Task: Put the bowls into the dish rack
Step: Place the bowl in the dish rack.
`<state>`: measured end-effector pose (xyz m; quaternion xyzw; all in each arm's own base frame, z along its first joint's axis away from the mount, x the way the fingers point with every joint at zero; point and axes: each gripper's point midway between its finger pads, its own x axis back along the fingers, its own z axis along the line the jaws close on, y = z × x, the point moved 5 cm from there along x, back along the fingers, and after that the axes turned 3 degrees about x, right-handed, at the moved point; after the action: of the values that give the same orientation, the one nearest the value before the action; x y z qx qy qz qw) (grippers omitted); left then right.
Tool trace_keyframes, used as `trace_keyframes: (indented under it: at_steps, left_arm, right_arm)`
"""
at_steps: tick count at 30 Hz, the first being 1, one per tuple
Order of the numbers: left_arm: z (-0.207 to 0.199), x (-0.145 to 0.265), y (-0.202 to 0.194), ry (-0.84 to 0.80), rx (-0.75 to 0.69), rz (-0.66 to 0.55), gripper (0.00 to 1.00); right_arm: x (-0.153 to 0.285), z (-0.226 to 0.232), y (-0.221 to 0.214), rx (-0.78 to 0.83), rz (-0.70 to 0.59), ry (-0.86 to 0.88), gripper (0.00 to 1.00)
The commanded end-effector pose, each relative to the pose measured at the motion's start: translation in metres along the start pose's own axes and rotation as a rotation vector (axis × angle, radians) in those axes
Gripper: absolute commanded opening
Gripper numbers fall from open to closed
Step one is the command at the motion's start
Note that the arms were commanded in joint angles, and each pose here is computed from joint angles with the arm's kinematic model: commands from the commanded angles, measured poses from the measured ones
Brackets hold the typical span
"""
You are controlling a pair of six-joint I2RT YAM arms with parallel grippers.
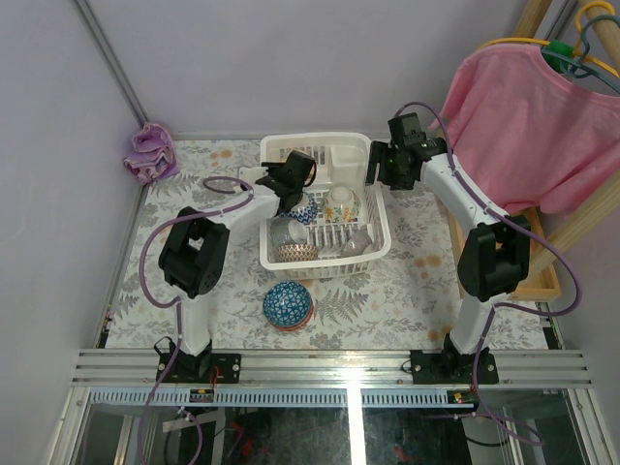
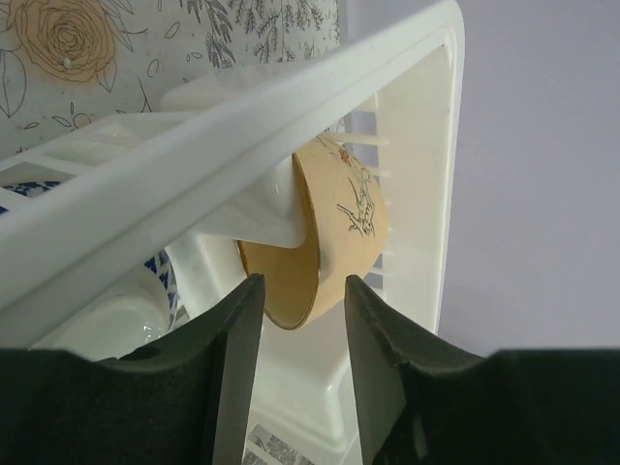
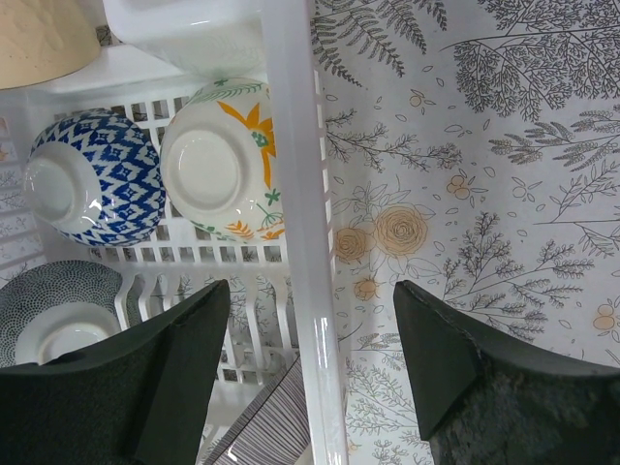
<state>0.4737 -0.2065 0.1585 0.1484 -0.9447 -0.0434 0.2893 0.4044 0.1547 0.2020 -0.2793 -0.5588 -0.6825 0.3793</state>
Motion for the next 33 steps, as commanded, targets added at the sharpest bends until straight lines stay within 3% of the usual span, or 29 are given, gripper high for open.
trace_keyframes:
  at_steps: [1, 4, 7, 15, 21, 25, 29, 33]
  left_arm:
    - [0.020, -0.002, 0.010, 0.067, -0.058, -0.034, 0.39]
    - [0.012, 0.001, 0.011, 0.052, -0.068, -0.030, 0.41]
    - [-0.003, 0.008, 0.011, 0.017, -0.089, 0.001, 0.51]
    - [-0.053, 0.030, 0.008, -0.133, -0.210, 0.086, 0.66]
    - [-0.079, 0.050, 0.014, -0.222, -0.253, 0.122, 0.68]
    - [-0.107, 0.076, 0.015, -0.280, -0.355, 0.185, 0.68]
    - [-0.123, 0.115, 0.024, -0.300, -0.496, 0.287, 0.68]
    - [-0.108, 0.161, 0.040, -0.273, -0.641, 0.443, 0.68]
  right_arm:
    - [0.029, 0.011, 0.016, 0.008, -0.067, 0.045, 0.76]
    - [0.030, 0.012, 0.016, 0.008, -0.068, 0.047, 0.76]
    - [0.032, 0.012, 0.016, 0.008, -0.072, 0.047, 0.77]
    - [0.043, 0.011, 0.013, -0.004, -0.084, 0.049, 0.81]
    - [0.056, 0.012, 0.013, -0.015, -0.097, 0.062, 0.83]
    - [0.068, 0.014, 0.006, -0.019, -0.071, 0.082, 0.83]
    - [0.086, 0.012, -0.010, -0.020, -0.038, 0.103, 0.83]
    - [0.098, 0.011, -0.031, -0.011, 0.021, 0.139, 0.83]
